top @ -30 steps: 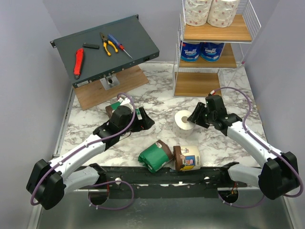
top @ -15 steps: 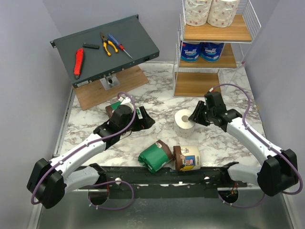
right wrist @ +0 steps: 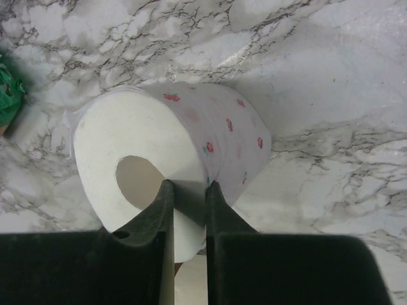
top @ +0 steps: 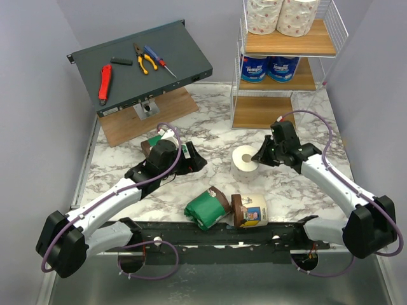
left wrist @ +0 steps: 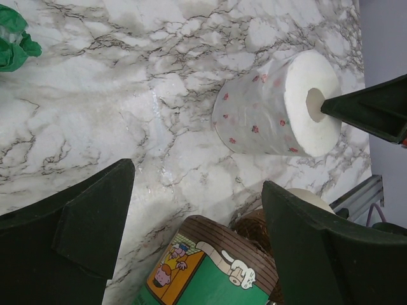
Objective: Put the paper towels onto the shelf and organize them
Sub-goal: Pick up the paper towel from the center of the board.
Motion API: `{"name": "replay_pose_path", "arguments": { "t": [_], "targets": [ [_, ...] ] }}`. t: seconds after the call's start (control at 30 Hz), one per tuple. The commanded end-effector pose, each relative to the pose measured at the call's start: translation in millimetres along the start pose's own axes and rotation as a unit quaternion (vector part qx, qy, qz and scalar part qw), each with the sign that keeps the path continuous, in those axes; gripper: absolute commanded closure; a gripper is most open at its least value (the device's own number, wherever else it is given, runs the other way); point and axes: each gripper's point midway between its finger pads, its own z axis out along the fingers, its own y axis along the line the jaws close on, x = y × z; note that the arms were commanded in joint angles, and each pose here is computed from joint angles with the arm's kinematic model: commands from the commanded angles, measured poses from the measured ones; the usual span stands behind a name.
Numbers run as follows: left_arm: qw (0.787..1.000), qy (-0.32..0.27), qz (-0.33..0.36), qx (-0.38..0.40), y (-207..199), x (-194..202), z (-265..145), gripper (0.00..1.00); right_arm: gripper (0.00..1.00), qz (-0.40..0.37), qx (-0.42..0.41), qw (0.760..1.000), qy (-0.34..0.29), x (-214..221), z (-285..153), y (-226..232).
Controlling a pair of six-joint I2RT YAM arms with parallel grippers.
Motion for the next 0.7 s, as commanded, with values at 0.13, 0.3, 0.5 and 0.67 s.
{"name": "replay_pose_path", "arguments": {
  "t": [0.13, 0.3, 0.5, 0.67],
  "targets": [
    [1.000, -0.005, -0.002, 0.024, -17.7, -9.0, -8.4, 0.15, 0.99, -0.001, 0.030, 0.999, -0.038, -30.0, -26.8, 5.1],
    [0.999, -0.017, 0.002, 0.035, -32.6, -24.1, -15.9, 0.15, 0.99, 0.011, 0.038, 0.997, -0.070, -62.3, -54.8, 19.9],
    [0.996, -0.060, 0.023, 0.059, -66.7, -65.4, -35.0, 0.15, 0.99, 0.038, 0.008, 0.991, -0.128, -117.9, -112.0, 59.7],
    [0.989, -0.112, 0.046, 0.081, -96.6, -104.9, -56.4, 0.15, 0.99, 0.054, -0.017, 0.983, -0.172, -155.6, -161.7, 86.7]
  ]
}}
